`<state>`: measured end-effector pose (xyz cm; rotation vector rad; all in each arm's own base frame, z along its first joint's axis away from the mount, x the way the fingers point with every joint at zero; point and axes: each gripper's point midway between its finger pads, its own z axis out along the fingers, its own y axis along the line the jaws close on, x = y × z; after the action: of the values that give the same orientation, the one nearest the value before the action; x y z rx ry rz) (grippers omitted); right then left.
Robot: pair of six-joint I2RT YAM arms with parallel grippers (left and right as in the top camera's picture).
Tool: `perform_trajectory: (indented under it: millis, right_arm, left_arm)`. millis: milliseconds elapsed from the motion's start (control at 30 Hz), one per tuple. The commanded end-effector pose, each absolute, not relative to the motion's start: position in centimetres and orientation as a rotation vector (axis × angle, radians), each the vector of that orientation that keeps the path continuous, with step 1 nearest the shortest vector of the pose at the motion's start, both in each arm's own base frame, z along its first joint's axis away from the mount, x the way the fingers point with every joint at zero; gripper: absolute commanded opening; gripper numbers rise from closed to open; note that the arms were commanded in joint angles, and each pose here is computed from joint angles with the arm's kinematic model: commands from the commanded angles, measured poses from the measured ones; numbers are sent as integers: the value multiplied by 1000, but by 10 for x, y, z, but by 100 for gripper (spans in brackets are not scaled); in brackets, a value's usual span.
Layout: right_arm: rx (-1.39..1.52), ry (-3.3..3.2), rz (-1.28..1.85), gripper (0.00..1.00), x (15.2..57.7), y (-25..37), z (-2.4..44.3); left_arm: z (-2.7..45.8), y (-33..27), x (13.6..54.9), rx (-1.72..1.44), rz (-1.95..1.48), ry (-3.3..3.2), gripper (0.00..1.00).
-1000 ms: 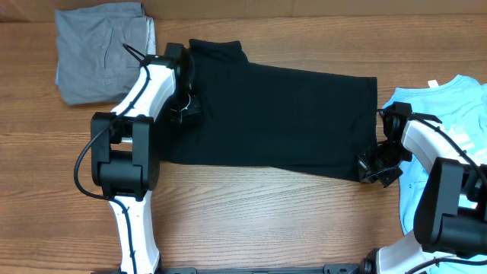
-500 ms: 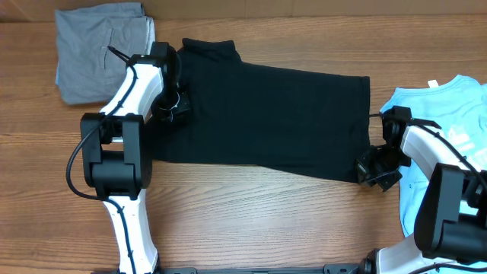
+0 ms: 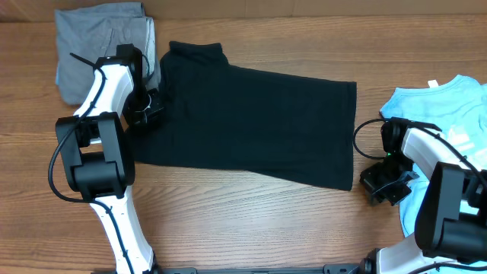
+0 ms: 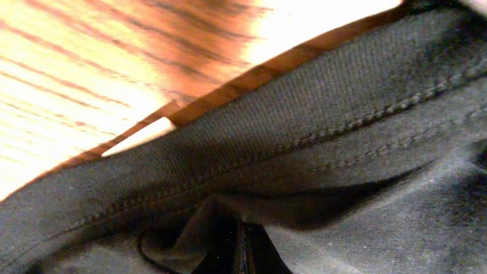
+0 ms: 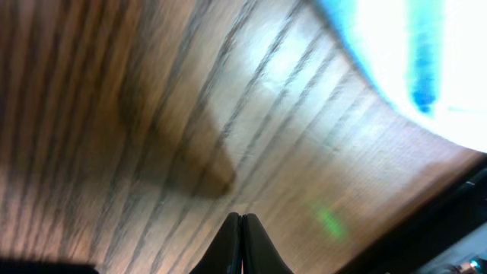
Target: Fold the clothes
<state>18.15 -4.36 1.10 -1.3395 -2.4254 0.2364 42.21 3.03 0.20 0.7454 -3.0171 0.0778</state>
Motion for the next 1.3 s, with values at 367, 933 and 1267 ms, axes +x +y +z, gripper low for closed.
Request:
perform_trajectory:
  millis: [367,933,1267]
  right_arm:
    - [-1268,-2816,-131,27,270,-37,87]
    - [-1073,-2953,-314,4,295,13,75]
    - [-1037,-2863,-255,4,276,36,20]
  left_arm:
    - [67,-2,447,634,108,-3188,6]
    - [71,-20,420,510,74,-3121,85]
    - [71,-20,421,514,81,-3123,100]
